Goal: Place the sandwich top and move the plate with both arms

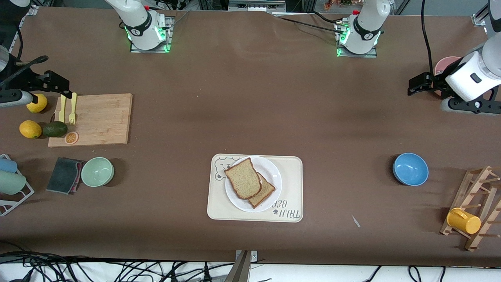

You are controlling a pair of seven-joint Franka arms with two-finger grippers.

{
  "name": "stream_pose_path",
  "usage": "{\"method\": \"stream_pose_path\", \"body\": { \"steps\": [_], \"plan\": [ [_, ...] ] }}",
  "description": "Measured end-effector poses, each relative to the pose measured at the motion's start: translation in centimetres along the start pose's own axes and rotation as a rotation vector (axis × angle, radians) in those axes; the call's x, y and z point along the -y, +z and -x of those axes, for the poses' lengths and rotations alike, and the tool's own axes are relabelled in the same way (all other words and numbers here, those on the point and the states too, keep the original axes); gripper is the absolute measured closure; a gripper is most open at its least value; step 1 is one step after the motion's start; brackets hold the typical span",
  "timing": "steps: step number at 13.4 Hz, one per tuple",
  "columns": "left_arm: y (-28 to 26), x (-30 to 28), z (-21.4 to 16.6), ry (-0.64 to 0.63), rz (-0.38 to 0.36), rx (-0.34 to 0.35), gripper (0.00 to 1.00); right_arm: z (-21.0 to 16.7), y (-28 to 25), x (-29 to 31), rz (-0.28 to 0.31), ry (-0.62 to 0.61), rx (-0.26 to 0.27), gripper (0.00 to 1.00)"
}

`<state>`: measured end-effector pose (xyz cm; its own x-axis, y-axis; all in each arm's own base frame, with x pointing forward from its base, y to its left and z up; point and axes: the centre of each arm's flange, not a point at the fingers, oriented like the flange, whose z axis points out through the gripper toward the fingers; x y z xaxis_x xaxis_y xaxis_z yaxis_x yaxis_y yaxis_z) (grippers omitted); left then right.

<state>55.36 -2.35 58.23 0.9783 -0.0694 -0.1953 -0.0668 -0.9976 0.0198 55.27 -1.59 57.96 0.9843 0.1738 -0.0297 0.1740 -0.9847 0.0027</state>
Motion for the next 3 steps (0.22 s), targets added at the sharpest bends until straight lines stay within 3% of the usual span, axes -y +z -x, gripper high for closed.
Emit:
{"method": "stream_pose_path", "body": {
  "steps": [3],
  "plan": [
    [-0.2, 0.98, 0.04, -0.018, 0.003, -0.005, 0.0, 0.0, 0.0, 0.0, 0.0, 0.0, 0.0, 0.0]
  ]
}}
